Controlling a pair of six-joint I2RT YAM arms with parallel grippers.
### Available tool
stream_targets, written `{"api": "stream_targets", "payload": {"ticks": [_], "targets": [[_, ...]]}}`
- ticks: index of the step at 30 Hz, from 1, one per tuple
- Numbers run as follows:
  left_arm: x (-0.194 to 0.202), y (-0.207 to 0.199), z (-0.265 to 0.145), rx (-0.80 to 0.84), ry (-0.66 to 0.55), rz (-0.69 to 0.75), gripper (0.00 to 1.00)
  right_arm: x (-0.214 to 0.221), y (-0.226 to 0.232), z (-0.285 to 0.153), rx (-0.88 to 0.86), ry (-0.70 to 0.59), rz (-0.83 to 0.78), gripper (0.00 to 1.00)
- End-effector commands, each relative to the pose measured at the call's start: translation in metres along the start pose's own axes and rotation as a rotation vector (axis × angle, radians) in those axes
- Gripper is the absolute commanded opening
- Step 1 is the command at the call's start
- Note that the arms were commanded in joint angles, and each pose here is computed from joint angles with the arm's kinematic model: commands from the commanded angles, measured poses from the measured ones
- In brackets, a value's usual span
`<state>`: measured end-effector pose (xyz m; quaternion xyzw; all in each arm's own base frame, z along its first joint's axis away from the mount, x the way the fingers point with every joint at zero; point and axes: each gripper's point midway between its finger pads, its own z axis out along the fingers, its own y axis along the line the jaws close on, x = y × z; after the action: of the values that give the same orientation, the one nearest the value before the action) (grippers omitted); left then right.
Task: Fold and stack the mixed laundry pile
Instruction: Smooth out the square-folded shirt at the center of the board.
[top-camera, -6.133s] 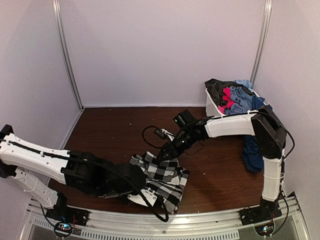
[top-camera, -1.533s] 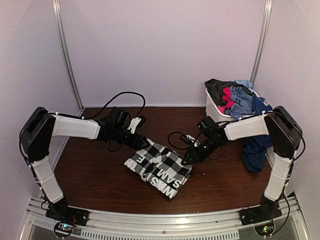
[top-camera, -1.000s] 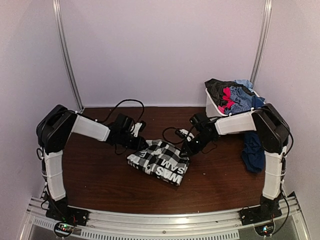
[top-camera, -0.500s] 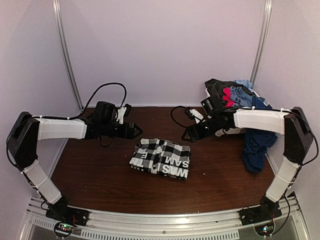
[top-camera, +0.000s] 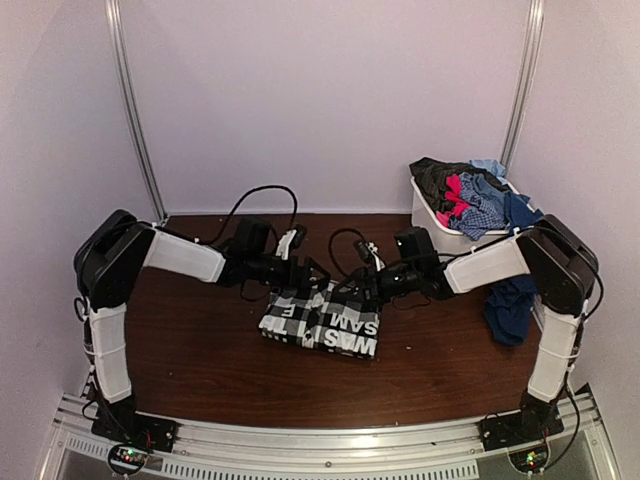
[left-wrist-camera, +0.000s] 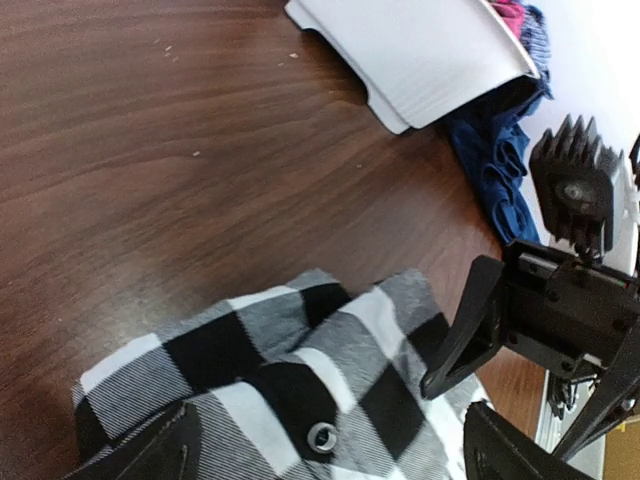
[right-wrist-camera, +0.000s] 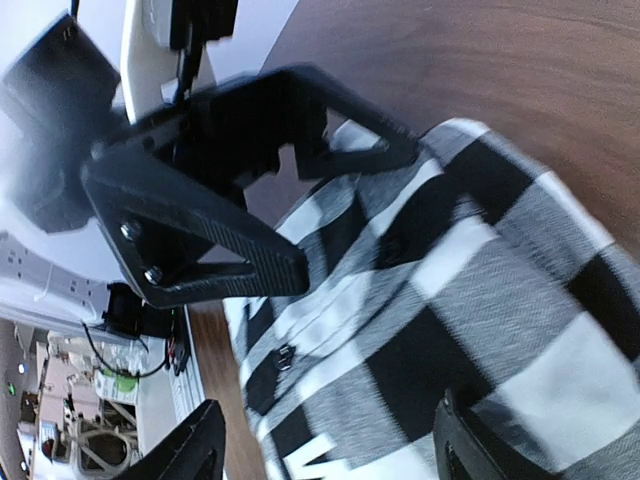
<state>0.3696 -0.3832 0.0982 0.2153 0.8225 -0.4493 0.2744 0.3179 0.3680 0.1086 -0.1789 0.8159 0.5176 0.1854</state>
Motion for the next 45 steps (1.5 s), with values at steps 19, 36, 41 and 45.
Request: {"api": "stream_targets", "payload": {"ticks": [19,36,41,45], "targets": [[0.019,-0.027,-0.071,-0.04,-0.032,0.008,0.96,-0.006,0.055,-0.023,-0.11,-0.048,-0.024,0.7],[0.13,0.053,-0.085,-0.192,0.031,-0.204,0.98,0.087,0.005,0.017,-0.22,0.044,0.236,0.62],[0.08,0.012,-0.103,-0.337,0.0,0.16,0.98,0.055,0.05,-0.016,-0.248,-0.034,0.135,0.62],[0.049,-0.027,-0.103,-0.457,-0.038,0.509,0.98,0.03,0.034,-0.043,-0.123,-0.115,0.112,0.61]]}}
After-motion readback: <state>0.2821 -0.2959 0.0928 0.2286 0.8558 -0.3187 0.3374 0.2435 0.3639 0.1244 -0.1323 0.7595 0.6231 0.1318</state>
